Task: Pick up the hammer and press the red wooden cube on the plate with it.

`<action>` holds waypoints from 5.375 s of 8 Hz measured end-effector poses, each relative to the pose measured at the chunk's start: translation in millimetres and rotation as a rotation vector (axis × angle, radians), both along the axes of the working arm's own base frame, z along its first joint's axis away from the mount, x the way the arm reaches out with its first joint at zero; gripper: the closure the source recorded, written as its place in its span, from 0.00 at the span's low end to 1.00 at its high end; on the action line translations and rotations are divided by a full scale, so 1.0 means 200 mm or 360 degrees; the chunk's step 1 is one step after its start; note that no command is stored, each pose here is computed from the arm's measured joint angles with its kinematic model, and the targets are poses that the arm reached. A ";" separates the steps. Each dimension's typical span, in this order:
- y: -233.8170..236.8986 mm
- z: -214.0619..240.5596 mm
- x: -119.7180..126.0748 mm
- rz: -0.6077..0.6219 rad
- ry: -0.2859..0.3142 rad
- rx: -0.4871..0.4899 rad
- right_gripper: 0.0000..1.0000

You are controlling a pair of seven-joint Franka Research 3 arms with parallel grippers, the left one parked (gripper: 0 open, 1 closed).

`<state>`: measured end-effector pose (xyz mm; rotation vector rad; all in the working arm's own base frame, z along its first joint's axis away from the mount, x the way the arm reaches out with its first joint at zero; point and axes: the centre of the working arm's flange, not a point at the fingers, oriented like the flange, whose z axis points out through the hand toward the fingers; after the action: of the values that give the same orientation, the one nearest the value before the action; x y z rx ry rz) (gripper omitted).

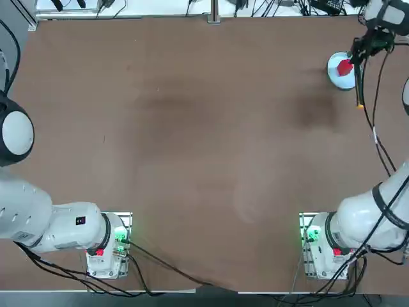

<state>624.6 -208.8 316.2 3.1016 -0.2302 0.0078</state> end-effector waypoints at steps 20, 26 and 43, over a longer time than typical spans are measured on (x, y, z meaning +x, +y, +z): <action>-0.05 -0.07 0.10 0.0036 0.0178 0.0069 0.79; 0.14 0.11 0.18 0.0115 0.0140 0.0111 0.79; 1.97 -0.42 0.08 0.0201 0.0133 0.0054 0.79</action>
<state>641.0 186.0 232.0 3.1355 -0.0320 -0.1236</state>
